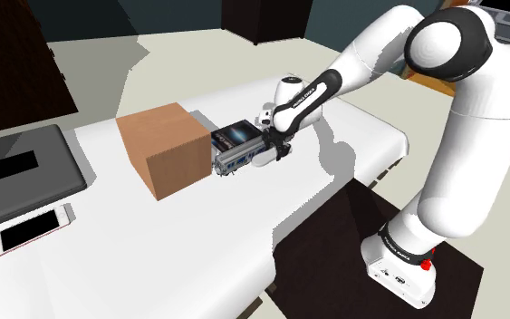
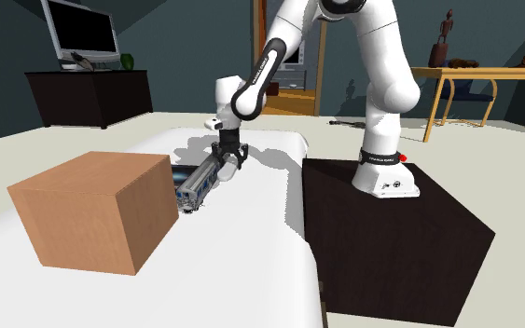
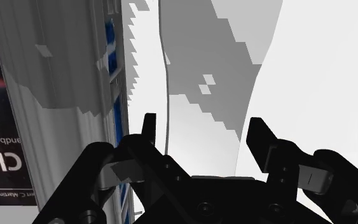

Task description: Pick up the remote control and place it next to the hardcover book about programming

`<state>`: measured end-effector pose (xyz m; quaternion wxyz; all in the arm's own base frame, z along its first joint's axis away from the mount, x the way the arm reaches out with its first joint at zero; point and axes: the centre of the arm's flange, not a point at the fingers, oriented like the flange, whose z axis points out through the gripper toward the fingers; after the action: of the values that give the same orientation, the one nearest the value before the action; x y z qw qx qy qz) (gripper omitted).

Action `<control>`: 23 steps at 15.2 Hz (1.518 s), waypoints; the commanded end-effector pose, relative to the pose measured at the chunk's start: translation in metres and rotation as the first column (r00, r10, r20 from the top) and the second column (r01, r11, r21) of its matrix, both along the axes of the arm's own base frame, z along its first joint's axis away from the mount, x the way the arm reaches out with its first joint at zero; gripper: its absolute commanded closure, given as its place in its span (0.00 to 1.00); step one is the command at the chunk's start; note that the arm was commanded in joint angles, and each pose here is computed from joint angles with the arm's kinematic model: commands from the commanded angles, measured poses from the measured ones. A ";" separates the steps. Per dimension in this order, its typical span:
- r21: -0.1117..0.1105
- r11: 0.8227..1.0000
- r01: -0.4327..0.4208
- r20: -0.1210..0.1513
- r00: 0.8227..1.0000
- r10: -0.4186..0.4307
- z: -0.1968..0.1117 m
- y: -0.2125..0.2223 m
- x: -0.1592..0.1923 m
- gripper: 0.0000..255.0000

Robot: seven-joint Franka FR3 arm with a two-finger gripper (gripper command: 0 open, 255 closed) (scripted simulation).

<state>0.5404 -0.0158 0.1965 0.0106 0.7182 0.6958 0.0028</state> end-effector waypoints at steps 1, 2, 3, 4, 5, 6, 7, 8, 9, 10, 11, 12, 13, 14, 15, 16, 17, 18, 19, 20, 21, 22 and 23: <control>0.000 1.000 0.000 0.001 1.000 0.000 -0.011 0.000 0.001 1.00; 0.000 1.000 0.000 0.001 1.000 0.000 -0.016 0.000 0.001 1.00; 0.000 1.000 0.000 0.001 1.000 0.000 -0.021 0.000 0.001 1.00; 0.000 1.000 0.000 0.001 1.000 0.000 -0.026 0.000 0.001 1.00; 0.000 1.000 0.000 0.001 1.000 0.000 -0.032 0.000 0.001 1.00; 0.000 1.000 0.000 0.001 1.000 0.000 -0.037 0.000 0.001 1.00; 0.000 1.000 0.000 0.001 1.000 0.000 -0.042 0.000 0.001 1.00; 0.000 1.000 0.000 0.001 1.000 0.000 -0.047 0.000 0.001 1.00; 0.000 1.000 0.000 0.001 1.000 0.000 -0.053 0.000 0.001 1.00; 0.000 1.000 0.000 0.001 1.000 0.000 -0.058 0.000 0.001 1.00; 0.000 1.000 0.000 0.001 1.000 0.000 -0.066 0.000 0.001 1.00; 0.000 1.000 0.000 0.001 1.000 0.000 -0.066 0.000 0.001 1.00; 0.000 1.000 0.000 0.001 1.000 0.000 -0.066 0.000 0.001 1.00; 0.000 1.000 0.000 0.001 1.000 0.000 -0.066 0.000 0.001 1.00; 0.000 1.000 0.000 0.001 1.000 0.000 -0.066 0.000 0.001 1.00; 0.000 1.000 0.000 0.001 1.000 0.000 -0.066 0.000 0.001 1.00; 0.000 1.000 0.000 0.001 1.000 0.000 -0.066 0.000 0.001 1.00; 0.000 1.000 0.000 0.001 1.000 0.000 -0.066 0.000 0.001 1.00; 0.000 1.000 0.000 0.001 1.000 0.000 -0.066 0.000 0.001 1.00; -0.001 1.000 -0.001 0.001 1.000 0.001 -0.067 0.005 0.000 0.00; -0.001 1.000 -0.001 0.000 1.000 0.001 -0.068 0.005 -0.004 0.00; -0.001 1.000 -0.002 0.001 1.000 0.002 -0.076 0.004 0.000 0.00; -0.002 1.000 -0.001 0.000 1.000 0.001 -0.072 0.011 0.000 0.00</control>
<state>0.5508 -0.0136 0.1552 0.0365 0.7227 0.6898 0.0253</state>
